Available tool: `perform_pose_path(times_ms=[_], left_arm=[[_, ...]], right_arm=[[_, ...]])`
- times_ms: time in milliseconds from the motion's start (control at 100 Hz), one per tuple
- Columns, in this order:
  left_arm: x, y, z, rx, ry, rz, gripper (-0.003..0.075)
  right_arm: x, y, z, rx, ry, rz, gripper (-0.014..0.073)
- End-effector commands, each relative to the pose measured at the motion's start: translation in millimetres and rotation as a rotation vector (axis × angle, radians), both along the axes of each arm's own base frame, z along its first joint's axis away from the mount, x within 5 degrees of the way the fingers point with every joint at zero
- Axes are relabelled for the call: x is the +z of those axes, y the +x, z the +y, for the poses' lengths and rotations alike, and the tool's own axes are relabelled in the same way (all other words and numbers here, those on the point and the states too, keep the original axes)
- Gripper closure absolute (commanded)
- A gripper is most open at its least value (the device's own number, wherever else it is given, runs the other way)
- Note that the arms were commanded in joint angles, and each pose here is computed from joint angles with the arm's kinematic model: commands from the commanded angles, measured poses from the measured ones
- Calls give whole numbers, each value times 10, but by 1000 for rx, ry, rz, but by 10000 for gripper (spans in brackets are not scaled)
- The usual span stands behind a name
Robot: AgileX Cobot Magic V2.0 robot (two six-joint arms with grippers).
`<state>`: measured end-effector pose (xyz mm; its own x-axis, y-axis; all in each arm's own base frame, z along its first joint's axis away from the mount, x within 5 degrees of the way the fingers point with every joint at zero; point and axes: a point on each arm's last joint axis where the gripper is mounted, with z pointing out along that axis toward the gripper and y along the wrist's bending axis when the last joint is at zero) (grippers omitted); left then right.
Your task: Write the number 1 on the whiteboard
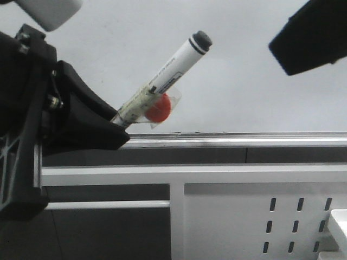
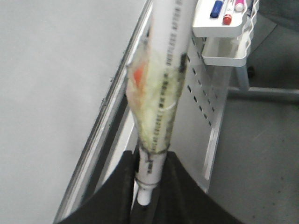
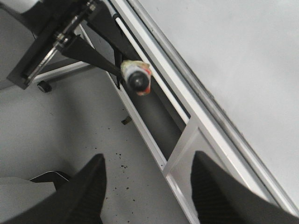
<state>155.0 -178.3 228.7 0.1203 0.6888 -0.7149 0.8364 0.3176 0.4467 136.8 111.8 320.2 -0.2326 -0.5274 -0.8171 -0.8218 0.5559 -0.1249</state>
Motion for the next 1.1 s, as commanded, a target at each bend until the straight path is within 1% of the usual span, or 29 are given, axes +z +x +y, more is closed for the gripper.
perform_pose_path(times_ms=[0, 130, 220, 330, 500, 600, 780, 940, 1010, 1090], left_arm=[[244, -34, -76, 13, -18, -36, 740], [322, -65, -175, -9, -11, -49, 740], [355, -62, -190, -11, -19, -55, 740], [376, -58, -199, -10, -29, -55, 740], [392, -69, -219, -13, -70, -36, 740], [392, -69, -219, -13, -70, -36, 740], [392, -69, -219, -8, -77, -28, 740], [392, -69, -219, -8, -77, -28, 740], [393, -70, -220, -9, -78, -28, 740], [395, -71, -223, -11, -81, -29, 740]], right_arm=[[166, 115, 87, -6, 42, -68, 225], [169, 185, 270, 41, 43, -59, 225], [169, 204, 379, 70, 44, -64, 225], [153, 245, 469, 72, 56, -85, 225], [134, 268, 499, 69, 57, -87, 246], [137, 270, 499, 67, 61, -89, 279], [150, 282, 499, 57, 69, -103, 313], [159, 290, 498, 50, 75, -113, 317], [159, 290, 498, 50, 75, -113, 368], [165, 296, 498, 46, 79, -119, 470]])
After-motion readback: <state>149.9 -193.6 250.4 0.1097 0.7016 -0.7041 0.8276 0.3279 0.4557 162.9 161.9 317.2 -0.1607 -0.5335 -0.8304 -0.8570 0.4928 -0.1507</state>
